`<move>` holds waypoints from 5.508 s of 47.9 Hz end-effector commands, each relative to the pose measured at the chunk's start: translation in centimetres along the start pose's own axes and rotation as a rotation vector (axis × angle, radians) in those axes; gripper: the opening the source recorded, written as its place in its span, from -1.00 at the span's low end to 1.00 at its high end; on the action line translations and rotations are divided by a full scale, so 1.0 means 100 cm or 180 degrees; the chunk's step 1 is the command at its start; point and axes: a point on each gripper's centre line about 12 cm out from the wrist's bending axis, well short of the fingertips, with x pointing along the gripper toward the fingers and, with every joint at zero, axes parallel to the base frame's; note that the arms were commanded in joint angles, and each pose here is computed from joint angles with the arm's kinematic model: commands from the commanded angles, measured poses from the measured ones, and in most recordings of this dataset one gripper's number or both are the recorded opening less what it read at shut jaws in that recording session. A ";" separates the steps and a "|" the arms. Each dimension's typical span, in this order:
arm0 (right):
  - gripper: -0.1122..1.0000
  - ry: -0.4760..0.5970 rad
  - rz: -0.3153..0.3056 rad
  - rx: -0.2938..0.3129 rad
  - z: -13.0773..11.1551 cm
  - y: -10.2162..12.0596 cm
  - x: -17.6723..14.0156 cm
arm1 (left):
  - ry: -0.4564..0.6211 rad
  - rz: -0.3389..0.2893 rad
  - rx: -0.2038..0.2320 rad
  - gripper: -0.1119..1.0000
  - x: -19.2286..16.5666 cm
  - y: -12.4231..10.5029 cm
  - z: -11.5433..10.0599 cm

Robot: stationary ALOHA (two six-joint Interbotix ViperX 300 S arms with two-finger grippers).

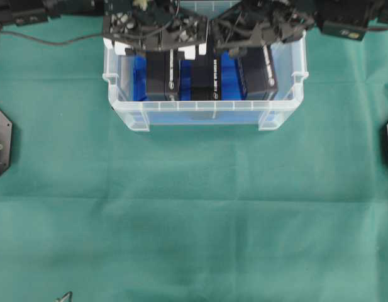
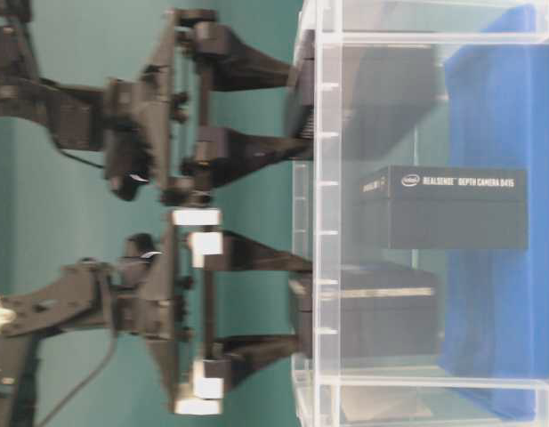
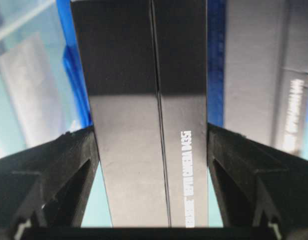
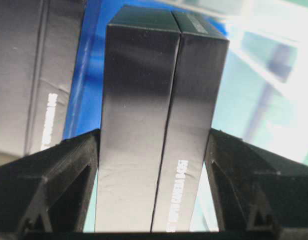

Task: Take the box out of the case with both arms.
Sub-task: 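Lift both gripped boxes straight up out of the case, then carry both boxes forward over the case rim toward the table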

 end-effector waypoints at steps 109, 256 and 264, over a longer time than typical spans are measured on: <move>0.41 -0.0293 0.0435 0.0186 0.017 -0.007 -0.169 | -0.0308 -0.0477 0.0118 0.33 -0.178 -0.007 0.020; 0.41 0.0152 0.0315 0.0164 -0.217 0.020 -0.194 | 0.0148 -0.0137 -0.0095 0.33 -0.179 -0.017 -0.210; 0.41 0.0144 0.0266 0.0158 -0.220 0.018 -0.194 | 0.0142 -0.0132 -0.0100 0.33 -0.178 -0.018 -0.210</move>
